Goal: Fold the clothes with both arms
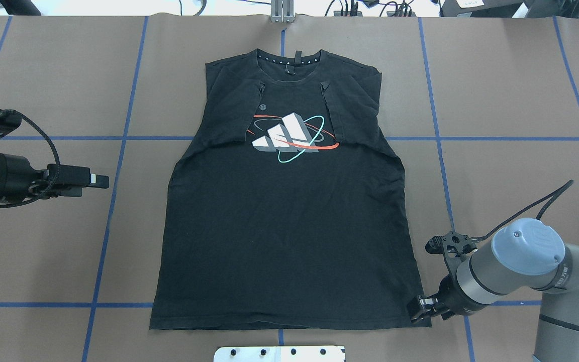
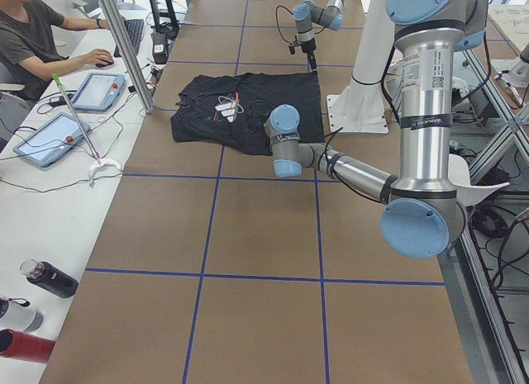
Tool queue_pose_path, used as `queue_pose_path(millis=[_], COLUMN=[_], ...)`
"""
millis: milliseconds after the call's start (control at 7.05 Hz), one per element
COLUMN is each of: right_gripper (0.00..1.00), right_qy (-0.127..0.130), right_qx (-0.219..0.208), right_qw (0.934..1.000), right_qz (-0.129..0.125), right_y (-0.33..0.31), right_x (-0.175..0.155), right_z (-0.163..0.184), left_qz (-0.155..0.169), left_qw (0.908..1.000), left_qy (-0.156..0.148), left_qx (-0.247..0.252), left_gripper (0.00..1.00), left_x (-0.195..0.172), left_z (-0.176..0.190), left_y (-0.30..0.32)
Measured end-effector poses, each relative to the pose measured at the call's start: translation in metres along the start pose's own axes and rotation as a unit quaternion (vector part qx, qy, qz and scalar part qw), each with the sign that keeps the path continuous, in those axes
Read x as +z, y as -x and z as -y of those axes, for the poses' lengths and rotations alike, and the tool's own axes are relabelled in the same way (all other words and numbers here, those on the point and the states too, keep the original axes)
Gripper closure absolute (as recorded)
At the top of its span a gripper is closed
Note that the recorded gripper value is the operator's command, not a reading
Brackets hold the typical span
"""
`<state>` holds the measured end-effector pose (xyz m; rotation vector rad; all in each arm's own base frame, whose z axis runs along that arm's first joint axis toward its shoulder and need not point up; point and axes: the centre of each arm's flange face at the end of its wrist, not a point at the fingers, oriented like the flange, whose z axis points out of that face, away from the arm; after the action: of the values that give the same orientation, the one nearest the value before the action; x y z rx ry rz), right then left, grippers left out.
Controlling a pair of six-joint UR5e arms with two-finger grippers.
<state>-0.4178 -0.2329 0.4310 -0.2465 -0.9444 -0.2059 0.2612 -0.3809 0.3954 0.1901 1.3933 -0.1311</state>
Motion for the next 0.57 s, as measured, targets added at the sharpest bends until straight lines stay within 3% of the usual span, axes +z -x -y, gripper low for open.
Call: queue_pose_path(millis=[284, 568], right_gripper=[0.30, 0.43], right_qy=[0.004, 0.006], right_qx=[0.005, 0.006], right_qw=[1.0000, 1.0000], right_qz=[-0.001, -0.002], right_y=[0.0022, 0.0024], right_x=[0.0036, 0.0065], right_z=[-0.0028, -0.0028], left_qz=[0.000, 0.000], left_qw=[1.0000, 1.0000], left_qy=[0.000, 0.000], left_qx=[0.000, 0.000], left_gripper=[0.00, 0.00], left_x=[-0.0003, -0.0004], left_z=[0.0000, -0.0001], left_y=[-0.0003, 0.0003])
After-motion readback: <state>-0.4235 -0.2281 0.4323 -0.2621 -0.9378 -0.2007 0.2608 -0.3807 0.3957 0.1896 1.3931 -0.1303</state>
